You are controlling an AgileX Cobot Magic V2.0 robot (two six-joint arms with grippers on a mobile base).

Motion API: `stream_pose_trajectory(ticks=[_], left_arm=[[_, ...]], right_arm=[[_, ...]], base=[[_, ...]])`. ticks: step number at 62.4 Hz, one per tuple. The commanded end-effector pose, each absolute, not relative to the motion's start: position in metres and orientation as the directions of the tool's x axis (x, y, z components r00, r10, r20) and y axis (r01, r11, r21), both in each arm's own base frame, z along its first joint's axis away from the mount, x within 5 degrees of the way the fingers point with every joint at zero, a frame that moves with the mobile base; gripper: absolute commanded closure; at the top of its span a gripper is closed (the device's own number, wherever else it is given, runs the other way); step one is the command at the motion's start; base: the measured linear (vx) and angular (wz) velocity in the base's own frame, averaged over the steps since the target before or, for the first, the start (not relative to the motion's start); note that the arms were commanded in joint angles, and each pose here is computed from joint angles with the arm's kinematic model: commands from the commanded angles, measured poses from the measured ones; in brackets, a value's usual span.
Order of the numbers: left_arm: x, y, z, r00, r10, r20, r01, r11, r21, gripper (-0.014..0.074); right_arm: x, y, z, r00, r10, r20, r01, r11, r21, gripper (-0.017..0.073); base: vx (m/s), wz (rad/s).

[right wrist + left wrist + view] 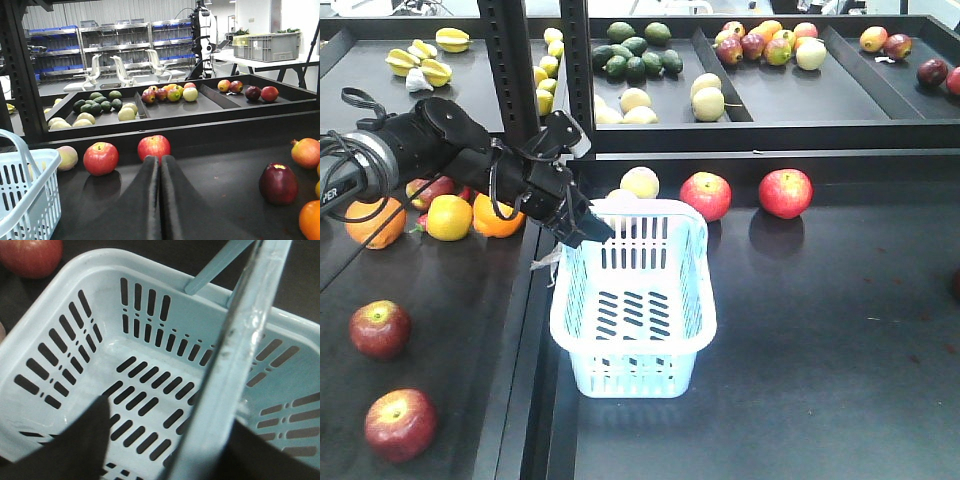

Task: Pick three apples into basket with both arms
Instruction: 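Lift the light-blue basket by its handle with the left gripper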

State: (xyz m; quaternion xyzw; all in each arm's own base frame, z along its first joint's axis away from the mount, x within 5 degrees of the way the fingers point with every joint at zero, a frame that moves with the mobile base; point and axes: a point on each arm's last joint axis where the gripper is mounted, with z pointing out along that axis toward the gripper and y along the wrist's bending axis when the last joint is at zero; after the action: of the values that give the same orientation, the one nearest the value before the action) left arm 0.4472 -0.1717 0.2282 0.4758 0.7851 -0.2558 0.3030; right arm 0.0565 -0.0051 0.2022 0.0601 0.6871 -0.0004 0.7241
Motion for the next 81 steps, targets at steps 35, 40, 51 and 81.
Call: stream_pose_trajectory(ticks=[35, 40, 51, 81], left_arm=[[0.404, -0.187, 0.317, -0.523, 0.37, -0.768, 0.85, 0.297, -0.435, 0.0601], [0.394, -0.187, 0.328, -0.568, 0.368, -0.736, 0.821, 0.315, -0.476, 0.0601], [0.371, -0.184, 0.354, -0.66, 0.401, -0.636, 0.744, 0.47, -0.475, 0.0601], [0.265, -0.176, 0.423, -0.657, 0.355, -0.665, 0.726, 0.538, -0.429, 0.0601]], right_arm=[[0.056, -0.005, 0.204, 0.118, 0.059, -0.991, 0.077, 0.995, 0.068, 0.0564], [0.056, -0.005, 0.204, 0.118, 0.059, -0.991, 0.077, 0.995, 0.068, 0.0564], [0.056, -0.005, 0.204, 0.118, 0.059, -0.991, 0.077, 0.995, 0.068, 0.0564], [0.056, -0.005, 0.204, 0.118, 0.059, -0.991, 0.077, 0.995, 0.068, 0.0564]], base=[[0.0, 0.0], [0.0, 0.0], [0.0, 0.0], [0.0, 0.0]])
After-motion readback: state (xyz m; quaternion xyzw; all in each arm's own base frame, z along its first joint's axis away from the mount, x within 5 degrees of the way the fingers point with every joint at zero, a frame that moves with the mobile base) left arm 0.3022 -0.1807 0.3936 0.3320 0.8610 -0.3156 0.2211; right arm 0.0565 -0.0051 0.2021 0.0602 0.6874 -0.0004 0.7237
